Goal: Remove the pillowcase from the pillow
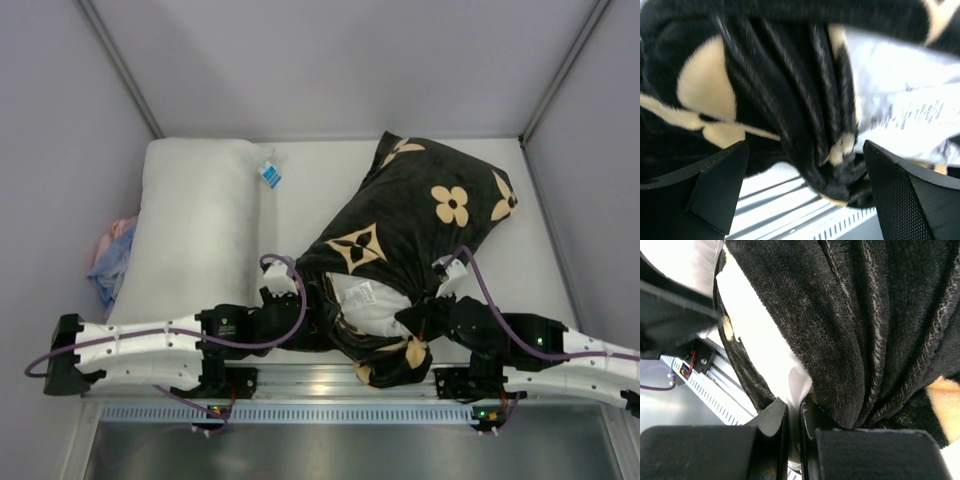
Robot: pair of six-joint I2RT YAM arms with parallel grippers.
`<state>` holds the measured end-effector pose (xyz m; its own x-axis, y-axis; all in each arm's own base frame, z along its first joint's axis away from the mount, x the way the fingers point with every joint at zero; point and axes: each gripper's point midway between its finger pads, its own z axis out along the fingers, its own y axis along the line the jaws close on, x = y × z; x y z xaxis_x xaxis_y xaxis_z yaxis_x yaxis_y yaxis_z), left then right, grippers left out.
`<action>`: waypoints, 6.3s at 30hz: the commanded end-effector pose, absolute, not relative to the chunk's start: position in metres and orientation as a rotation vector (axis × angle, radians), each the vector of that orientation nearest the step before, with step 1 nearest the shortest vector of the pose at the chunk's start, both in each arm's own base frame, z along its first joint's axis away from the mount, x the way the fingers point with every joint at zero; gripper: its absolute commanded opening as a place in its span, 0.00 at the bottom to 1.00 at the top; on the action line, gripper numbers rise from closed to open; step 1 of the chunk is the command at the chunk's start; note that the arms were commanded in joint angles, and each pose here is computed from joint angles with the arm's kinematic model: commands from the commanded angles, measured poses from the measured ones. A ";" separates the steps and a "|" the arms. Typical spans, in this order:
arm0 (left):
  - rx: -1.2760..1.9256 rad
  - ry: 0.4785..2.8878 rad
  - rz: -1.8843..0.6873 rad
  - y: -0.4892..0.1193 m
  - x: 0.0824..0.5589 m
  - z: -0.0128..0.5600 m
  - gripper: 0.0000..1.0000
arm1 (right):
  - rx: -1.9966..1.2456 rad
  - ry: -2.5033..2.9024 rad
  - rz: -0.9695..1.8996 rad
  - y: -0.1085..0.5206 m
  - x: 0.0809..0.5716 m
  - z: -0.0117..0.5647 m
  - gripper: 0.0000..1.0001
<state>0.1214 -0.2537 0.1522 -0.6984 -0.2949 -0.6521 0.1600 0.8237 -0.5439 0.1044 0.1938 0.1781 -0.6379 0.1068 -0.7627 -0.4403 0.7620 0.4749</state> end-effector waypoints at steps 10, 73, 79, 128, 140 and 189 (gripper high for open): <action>-0.100 2.248 -0.673 -0.266 0.175 0.148 0.99 | -0.221 2.060 0.862 0.183 0.107 0.202 0.00; -0.217 2.323 -0.745 -0.214 0.149 0.059 0.00 | -1.157 1.946 0.345 0.351 0.077 0.184 0.99; -0.230 2.347 -0.735 -0.212 0.145 0.051 0.00 | -1.161 1.882 -0.140 0.328 0.119 0.138 0.99; -0.390 2.185 -0.865 -0.194 0.151 0.094 0.00 | -0.296 1.898 -0.137 0.195 0.186 0.181 0.00; -0.456 2.126 -0.654 -0.191 0.185 0.104 0.00 | -0.023 1.904 0.198 0.130 0.185 0.228 0.00; 0.006 2.376 -1.119 -0.294 0.114 0.112 0.81 | -0.533 1.841 0.928 0.258 0.175 0.317 0.88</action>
<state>0.1125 -0.2595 0.0822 -0.8729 -0.2091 -0.4409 0.1522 0.7417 -0.6532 0.1904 0.2815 0.3157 -0.4404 -0.0052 -0.8978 -0.7078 0.6173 0.3436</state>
